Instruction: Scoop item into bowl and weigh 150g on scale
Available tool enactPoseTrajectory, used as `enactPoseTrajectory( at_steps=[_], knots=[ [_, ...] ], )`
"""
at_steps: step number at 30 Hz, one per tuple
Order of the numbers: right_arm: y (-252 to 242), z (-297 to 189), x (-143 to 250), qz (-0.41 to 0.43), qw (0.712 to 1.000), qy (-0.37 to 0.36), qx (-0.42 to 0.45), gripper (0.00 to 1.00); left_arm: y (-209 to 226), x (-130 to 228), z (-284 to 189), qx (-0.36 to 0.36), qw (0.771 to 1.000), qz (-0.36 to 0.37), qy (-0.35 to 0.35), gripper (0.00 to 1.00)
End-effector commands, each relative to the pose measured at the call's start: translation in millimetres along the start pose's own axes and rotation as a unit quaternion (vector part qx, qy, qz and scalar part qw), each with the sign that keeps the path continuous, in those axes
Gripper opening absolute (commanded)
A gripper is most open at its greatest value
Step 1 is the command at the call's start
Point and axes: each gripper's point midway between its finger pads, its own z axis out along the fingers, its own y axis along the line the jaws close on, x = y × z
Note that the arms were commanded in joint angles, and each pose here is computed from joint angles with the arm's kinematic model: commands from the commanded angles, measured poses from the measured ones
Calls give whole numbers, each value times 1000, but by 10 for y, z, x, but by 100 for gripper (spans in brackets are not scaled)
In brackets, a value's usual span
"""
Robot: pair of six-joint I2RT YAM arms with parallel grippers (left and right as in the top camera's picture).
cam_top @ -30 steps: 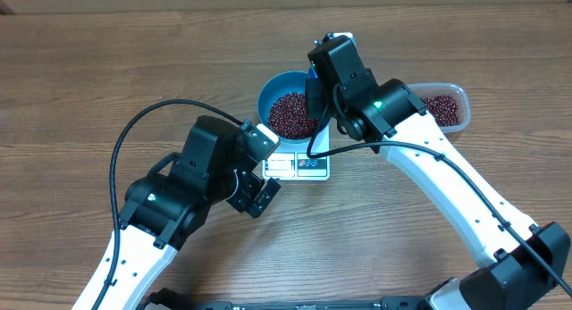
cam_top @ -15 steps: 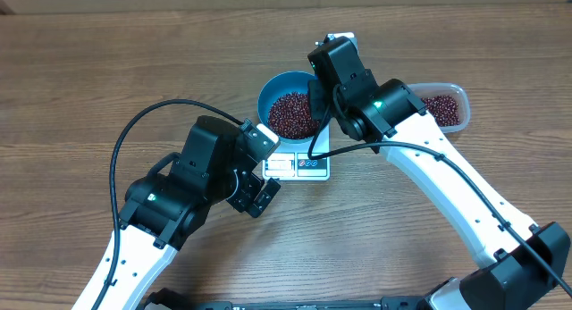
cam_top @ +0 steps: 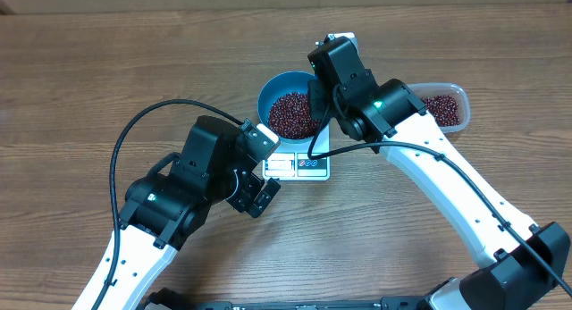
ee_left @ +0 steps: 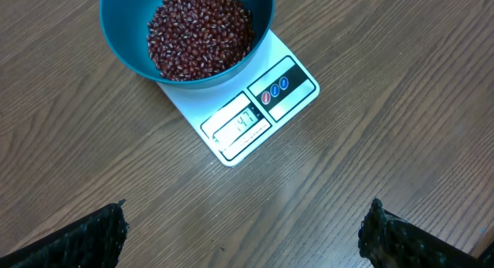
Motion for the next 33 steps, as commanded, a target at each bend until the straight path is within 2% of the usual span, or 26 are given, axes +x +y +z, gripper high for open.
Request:
enactPoseTrajectory(
  at_steps=[1,33],
  knots=[
    [13,-39,-100,8,1000,-12,-4,4,1,-54,-26,4,1000,4,-7,100],
    [51,-39,-85,8,1000,-7,-15,4,1,-55,-26,4,1000,4,-8,99]
  ],
)
